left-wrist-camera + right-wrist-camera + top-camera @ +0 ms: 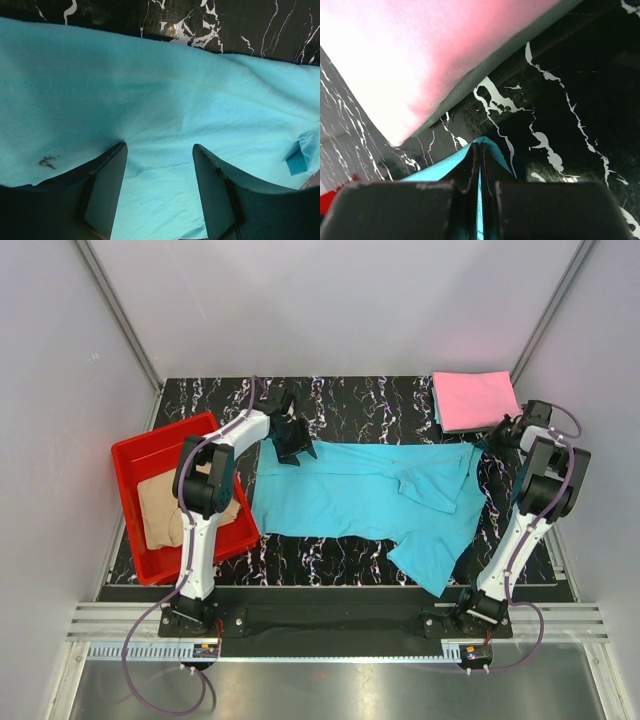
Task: Fold and stack the t-shirts
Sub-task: Fold the tshirt
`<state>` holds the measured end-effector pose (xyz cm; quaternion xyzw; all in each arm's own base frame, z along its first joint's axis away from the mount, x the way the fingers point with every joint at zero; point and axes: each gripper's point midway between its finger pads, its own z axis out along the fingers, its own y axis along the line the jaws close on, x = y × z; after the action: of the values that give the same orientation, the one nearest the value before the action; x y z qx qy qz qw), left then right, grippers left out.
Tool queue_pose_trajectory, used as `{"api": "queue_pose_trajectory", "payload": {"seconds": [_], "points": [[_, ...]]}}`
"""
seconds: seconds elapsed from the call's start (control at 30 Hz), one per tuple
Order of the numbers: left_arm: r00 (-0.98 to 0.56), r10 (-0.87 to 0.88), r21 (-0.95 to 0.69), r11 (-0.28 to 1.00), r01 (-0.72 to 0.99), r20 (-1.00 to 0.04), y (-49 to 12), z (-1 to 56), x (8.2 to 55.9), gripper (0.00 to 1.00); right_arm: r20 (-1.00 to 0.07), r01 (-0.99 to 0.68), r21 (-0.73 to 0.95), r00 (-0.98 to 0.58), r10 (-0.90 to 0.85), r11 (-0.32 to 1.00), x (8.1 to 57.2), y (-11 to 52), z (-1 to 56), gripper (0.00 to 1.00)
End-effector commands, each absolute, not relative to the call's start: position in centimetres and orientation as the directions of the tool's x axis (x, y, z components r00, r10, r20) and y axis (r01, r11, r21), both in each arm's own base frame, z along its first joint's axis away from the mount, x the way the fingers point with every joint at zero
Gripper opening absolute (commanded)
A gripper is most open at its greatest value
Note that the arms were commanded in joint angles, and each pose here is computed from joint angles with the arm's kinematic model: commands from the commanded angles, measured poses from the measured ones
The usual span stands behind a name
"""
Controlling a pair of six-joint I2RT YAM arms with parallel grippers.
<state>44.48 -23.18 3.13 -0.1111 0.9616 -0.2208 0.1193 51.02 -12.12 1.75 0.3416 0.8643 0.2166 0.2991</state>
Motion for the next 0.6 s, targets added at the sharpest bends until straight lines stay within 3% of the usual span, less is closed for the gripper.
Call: {"api": "queue_pose_trajectory", "payload": {"seconds": [0.0, 0.37, 0.4, 0.53, 0.57], "points": [[-0.935, -0.303, -0.358, 0.907, -0.223, -0.185, -20.5, 1.6, 44.9, 0.62, -0.47, 0.48, 0.577, -0.467, 0.749, 0.661, 52.4, -14.6, 3.9, 0.0], [-0.936, -0.247, -0.506, 0.858, -0.091, -0.25, -23.4, 7.1, 46.9, 0.63, -0.469, 0.416, 0.619, -0.485, 0.739, 0.666, 53.4, -14.5, 4.4, 0.01], [-0.935, -0.244, -0.515, 0.853, -0.082, -0.257, -23.5, 7.7, 46.9, 0.64, -0.468, 0.415, 0.616, -0.49, 0.735, 0.669, 53.4, -14.4, 4.7, 0.04], [-0.923, -0.223, -0.525, 0.851, -0.028, -0.312, -23.4, 11.4, 46.6, 0.65, -0.456, 0.456, 0.593, -0.488, 0.744, 0.663, 52.8, -14.8, 7.6, 0.3], [-0.918, -0.221, -0.496, 0.868, -0.03, -0.33, -22.6, 12.3, 46.2, 0.65, -0.41, 0.507, 0.567, -0.509, 0.757, 0.649, 51.6, -14.6, 7.4, 0.32]]}}
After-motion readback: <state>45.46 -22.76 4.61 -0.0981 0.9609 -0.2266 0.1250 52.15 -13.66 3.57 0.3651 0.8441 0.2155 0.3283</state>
